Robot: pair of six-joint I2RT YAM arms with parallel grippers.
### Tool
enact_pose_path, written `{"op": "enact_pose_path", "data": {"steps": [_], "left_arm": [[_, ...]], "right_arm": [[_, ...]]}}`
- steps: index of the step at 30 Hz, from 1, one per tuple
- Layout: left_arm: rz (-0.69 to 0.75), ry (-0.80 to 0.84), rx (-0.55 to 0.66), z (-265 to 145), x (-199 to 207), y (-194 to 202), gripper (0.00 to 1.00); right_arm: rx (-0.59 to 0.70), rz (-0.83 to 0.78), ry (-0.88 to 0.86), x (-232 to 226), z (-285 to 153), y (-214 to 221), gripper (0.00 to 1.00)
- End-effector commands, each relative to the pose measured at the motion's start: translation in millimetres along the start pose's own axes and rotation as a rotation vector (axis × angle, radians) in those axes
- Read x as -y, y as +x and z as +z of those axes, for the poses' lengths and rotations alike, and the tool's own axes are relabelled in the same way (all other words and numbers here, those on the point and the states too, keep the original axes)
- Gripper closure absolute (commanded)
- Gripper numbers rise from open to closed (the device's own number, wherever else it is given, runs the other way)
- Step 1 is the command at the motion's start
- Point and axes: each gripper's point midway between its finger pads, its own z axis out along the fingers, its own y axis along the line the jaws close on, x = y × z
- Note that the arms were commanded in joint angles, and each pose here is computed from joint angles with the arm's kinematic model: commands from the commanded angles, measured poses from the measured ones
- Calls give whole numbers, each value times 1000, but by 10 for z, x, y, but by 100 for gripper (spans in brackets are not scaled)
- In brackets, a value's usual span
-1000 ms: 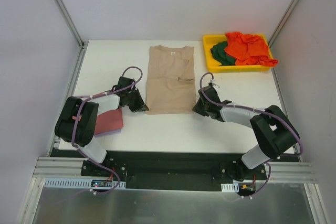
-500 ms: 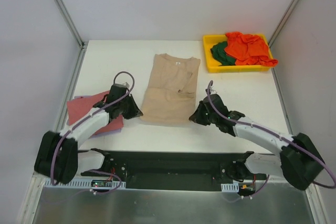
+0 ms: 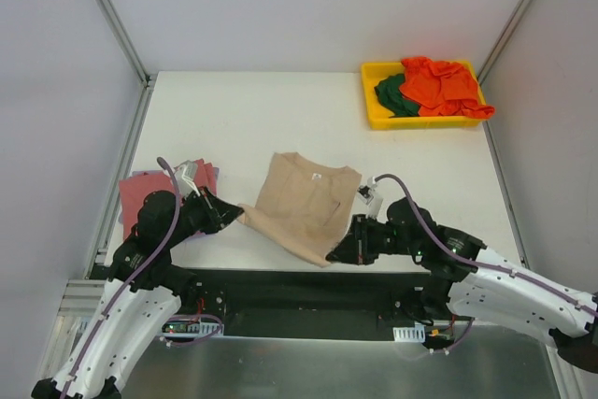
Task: Fold and stack the t-shirts
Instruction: Fold the long partially folded tshirt into a neat square
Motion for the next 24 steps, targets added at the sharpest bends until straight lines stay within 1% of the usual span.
{"op": "enact_pose_path", "data": {"steps": [1, 3, 6, 10, 13, 14, 15, 18, 20, 24], "left_arm": [[-35, 73, -70, -186, 178, 148, 100], [-26, 79, -35, -246, 222, 79, 100], [-24, 57, 15, -267, 221, -27, 100], [-42, -12, 21, -169, 166, -137, 100], [-47, -39, 12, -36, 171, -228, 100], [-49, -42, 16, 19, 183, -272, 100], [-47, -32, 15, 89, 213, -313, 100], [-47, -8, 12, 272, 306, -432, 100], [-52, -45, 14, 384, 267, -504, 100], [-45, -95, 45, 593, 206, -673, 100]], "right_arm": [[-100, 21, -129, -469, -178, 189, 99], [-112, 22, -127, -491, -192, 202, 99], [-54, -1, -91, -471, -207, 86, 99], [83, -78, 47, -308, -317, -186, 100], [180, -87, 94, -217, -388, -349, 99], [194, -95, 105, -194, -417, -377, 99], [245, -101, 148, -117, -449, -479, 99], [329, -125, 206, -22, -550, -701, 99], [361, -148, 263, 75, -588, -819, 99], [401, -123, 373, 324, -612, -1104, 99]]}}
